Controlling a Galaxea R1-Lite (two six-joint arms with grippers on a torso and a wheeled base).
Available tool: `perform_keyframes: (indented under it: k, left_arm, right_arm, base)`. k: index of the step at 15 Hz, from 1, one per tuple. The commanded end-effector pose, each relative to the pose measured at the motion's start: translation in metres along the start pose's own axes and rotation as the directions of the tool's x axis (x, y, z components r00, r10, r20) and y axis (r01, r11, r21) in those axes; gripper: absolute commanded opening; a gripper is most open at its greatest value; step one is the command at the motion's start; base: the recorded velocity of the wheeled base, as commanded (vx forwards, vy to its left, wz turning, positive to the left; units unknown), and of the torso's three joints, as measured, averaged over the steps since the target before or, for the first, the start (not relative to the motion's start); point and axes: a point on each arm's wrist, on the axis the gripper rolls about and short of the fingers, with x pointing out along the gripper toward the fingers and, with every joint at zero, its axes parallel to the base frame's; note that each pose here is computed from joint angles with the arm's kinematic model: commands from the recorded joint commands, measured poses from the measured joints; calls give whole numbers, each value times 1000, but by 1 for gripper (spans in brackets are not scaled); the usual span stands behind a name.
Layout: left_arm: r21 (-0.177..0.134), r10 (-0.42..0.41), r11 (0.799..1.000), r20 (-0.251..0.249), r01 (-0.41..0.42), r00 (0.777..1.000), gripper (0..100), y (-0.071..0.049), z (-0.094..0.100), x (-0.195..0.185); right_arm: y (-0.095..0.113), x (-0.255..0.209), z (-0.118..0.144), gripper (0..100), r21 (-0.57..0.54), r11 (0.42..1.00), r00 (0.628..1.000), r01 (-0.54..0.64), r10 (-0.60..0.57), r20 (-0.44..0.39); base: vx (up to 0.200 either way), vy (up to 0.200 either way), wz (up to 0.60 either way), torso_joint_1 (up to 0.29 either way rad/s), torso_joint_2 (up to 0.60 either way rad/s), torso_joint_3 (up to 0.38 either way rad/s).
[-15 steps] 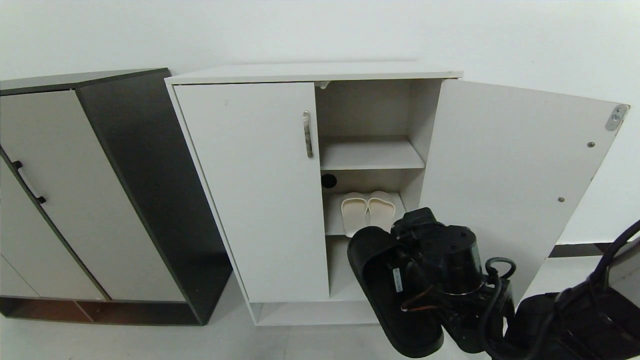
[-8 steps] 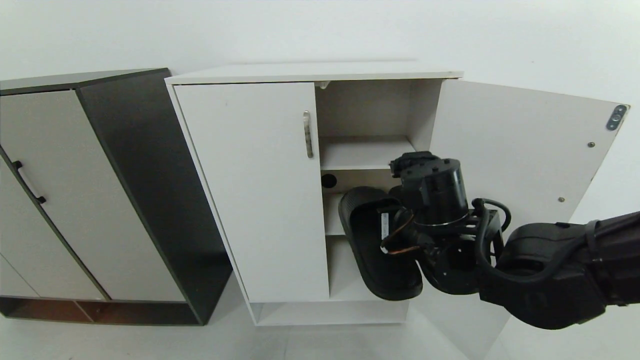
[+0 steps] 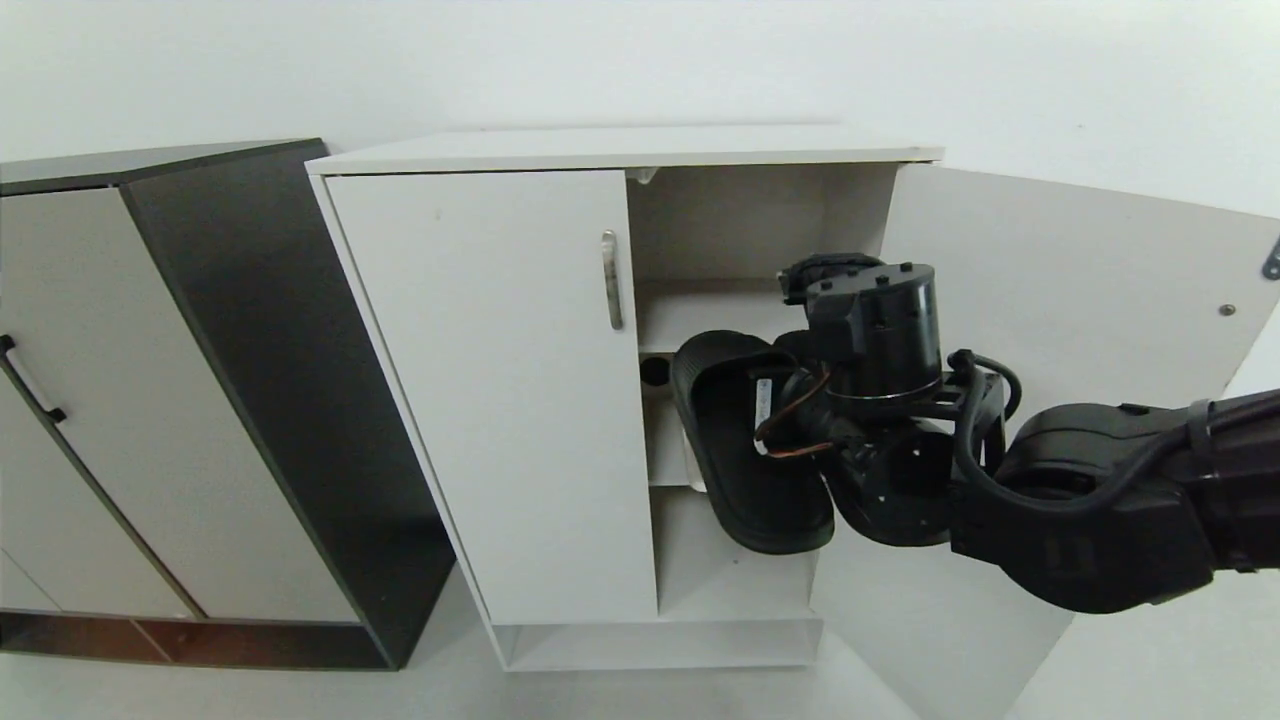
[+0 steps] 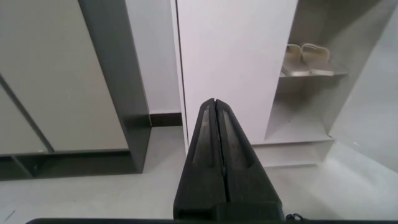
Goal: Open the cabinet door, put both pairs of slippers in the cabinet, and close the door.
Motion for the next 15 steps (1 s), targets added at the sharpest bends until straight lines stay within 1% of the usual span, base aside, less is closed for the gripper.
perform_keyframes:
  k: [1, 3, 6, 9, 12, 14, 15]
  left_arm:
    - [-1, 1, 1000, -2, -1, 1000, 0, 0, 0, 0]
    - [1, 1, 1000, 0, -1, 1000, 0, 0, 0, 0]
    - [1, 1, 1000, 0, -1, 1000, 0, 0, 0, 0]
    - [1, 1, 1000, -2, -1, 1000, 0, 0, 0, 0]
    - [1, 1, 1000, 0, -1, 1000, 0, 0, 0, 0]
    - [-1, 1, 1000, 0, -1, 1000, 0, 0, 0, 0]
    - [-1, 1, 1000, 0, -1, 1000, 0, 0, 0, 0]
  right_arm:
    - [0, 2, 3, 0, 5, 1000, 1000, 3, -3, 8]
    - [-1, 6, 5, 0, 8, 1000, 1000, 12, -12, 13]
    - [1, 12, -2, 0, -2, 1000, 1000, 20, -20, 0]
    - [10, 24, -9, 0, -7, 1000, 1000, 27, -27, -9]
    - [13, 29, -11, 0, -14, 999, 999, 41, -42, -26]
    - [11, 33, -12, 0, -13, 998, 998, 54, -54, -27]
    - [10, 34, -12, 0, -12, 998, 998, 57, -57, -27]
  base:
    - [200, 0, 0, 2, -2, 2]
    - [200, 0, 0, 2, 2, 0]
    - [200, 0, 0, 5, 2, 2]
    - [200, 0, 0, -1, 1, 5]
    - [200, 0, 0, -2, 2, -1]
    - [200, 0, 0, 0, 5, 5]
    - [0, 0, 0, 0, 0, 0]
